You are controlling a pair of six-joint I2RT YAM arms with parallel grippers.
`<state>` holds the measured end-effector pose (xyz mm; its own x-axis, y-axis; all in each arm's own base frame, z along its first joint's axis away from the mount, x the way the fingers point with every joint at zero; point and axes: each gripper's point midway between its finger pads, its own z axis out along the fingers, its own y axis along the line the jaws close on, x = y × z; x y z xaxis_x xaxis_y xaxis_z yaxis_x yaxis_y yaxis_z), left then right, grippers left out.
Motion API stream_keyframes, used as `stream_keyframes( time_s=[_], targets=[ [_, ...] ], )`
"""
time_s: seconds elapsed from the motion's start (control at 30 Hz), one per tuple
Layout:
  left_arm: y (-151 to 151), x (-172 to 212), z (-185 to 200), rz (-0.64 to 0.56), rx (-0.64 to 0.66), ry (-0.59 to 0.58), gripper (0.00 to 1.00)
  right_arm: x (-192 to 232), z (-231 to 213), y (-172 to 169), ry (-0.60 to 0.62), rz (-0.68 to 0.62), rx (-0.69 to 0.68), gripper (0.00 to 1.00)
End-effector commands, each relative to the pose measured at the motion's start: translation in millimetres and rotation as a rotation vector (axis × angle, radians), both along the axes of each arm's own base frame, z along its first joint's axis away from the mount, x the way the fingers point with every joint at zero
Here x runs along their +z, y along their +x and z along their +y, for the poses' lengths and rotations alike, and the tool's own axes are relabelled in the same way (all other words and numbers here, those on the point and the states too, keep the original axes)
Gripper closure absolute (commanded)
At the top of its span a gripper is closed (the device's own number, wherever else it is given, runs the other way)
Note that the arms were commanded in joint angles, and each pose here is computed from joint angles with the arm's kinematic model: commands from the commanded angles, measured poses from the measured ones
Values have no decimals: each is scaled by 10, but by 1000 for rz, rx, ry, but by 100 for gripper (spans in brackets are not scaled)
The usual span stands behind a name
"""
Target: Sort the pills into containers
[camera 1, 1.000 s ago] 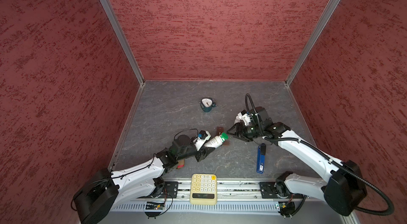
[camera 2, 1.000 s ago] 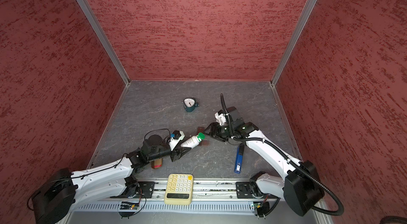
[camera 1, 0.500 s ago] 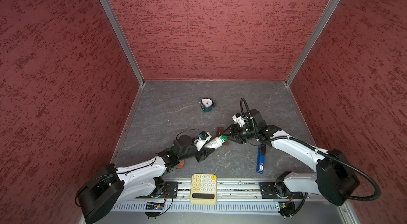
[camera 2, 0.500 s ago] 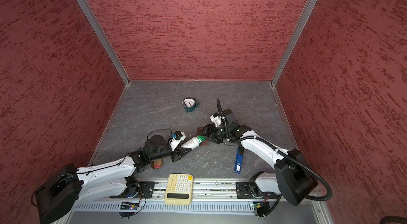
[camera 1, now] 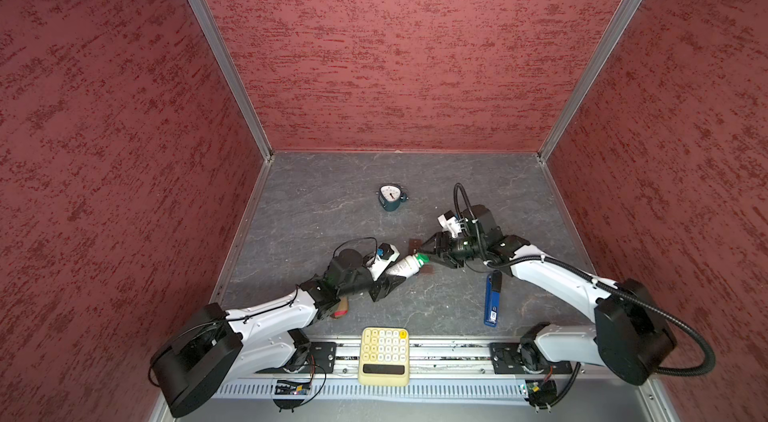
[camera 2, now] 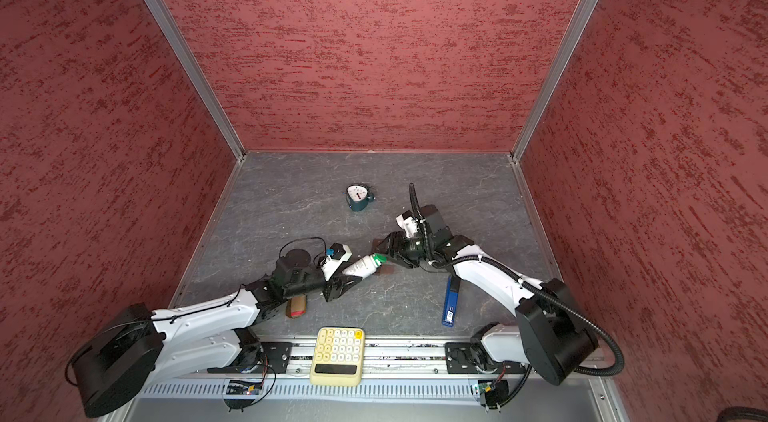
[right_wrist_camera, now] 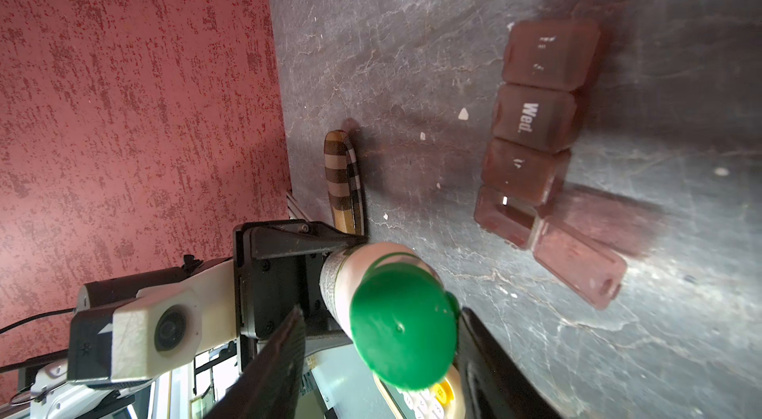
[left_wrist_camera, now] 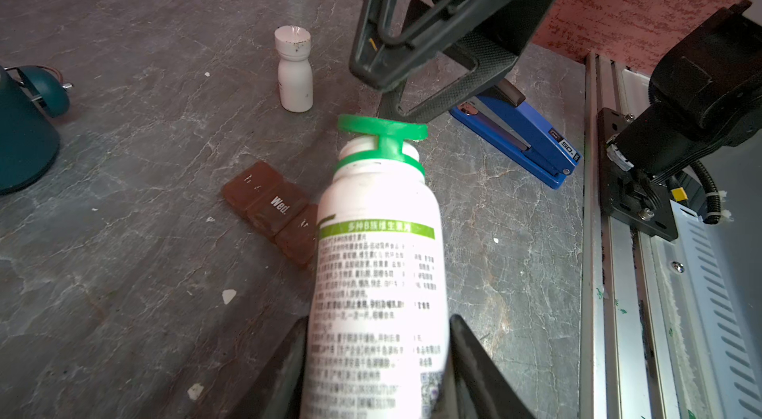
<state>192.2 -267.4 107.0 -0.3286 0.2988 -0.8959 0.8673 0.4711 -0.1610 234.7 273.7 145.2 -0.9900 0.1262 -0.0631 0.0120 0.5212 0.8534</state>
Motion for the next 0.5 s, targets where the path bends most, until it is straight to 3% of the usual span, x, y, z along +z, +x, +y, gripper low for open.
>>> stream_keyframes(
  time_s=[0.0, 0.47],
  targets=[
    [11, -49, -16, 10, -19, 41, 100, 318, 103, 82, 61, -96, 26, 42],
    [33, -212, 13, 42, -9, 115, 100, 348, 141, 203, 31, -143, 37, 44]
  ],
)
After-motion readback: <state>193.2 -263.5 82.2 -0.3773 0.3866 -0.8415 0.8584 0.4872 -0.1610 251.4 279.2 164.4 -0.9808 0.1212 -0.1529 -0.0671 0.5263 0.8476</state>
